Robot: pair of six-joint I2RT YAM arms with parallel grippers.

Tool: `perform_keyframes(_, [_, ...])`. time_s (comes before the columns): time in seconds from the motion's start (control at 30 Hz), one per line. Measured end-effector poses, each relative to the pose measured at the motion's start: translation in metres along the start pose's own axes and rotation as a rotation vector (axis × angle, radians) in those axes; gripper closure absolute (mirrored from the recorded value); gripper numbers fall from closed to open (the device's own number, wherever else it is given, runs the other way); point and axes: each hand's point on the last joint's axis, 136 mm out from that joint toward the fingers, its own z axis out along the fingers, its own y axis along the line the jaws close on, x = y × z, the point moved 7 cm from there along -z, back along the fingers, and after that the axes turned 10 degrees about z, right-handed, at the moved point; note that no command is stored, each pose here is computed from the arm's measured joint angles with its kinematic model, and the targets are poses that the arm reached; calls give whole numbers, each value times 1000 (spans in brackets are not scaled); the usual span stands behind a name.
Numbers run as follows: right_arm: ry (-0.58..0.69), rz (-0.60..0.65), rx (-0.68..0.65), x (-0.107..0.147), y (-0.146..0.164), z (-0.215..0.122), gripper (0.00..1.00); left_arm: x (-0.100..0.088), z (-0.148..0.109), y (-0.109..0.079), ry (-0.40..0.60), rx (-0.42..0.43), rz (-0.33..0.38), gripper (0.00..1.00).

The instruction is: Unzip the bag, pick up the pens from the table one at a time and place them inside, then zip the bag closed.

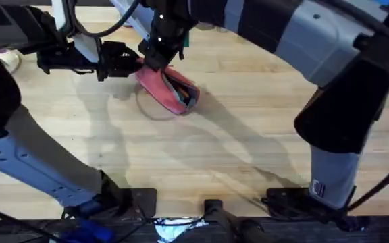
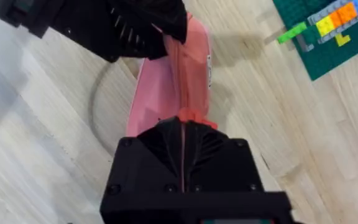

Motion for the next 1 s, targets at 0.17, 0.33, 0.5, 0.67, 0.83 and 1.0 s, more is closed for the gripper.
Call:
perform_keyframes(0.17, [-2,0,2,0,0,0,971,0,0,0,0,0,0,958])
perform_keyframes(0.33, [-7,0,5,-1,-1,-2,971,0,0,0,0,0,0,959])
perform_keyframes(0.5, [-38,0,21,-3,-2,-18,971,0,0,0,0,0,0,959])
perform_keyframes(0.67, [-124,4,55,-9,-6,-58,971,0,0,0,0,0,0,959])
perform_keyframes(0.83, [-181,7,72,-11,-8,-86,971,0,0,0,0,0,0,959])
perform_keyframes(1.0, [-181,7,75,-11,-8,-86,972,0,0,0,0,0,0,959])
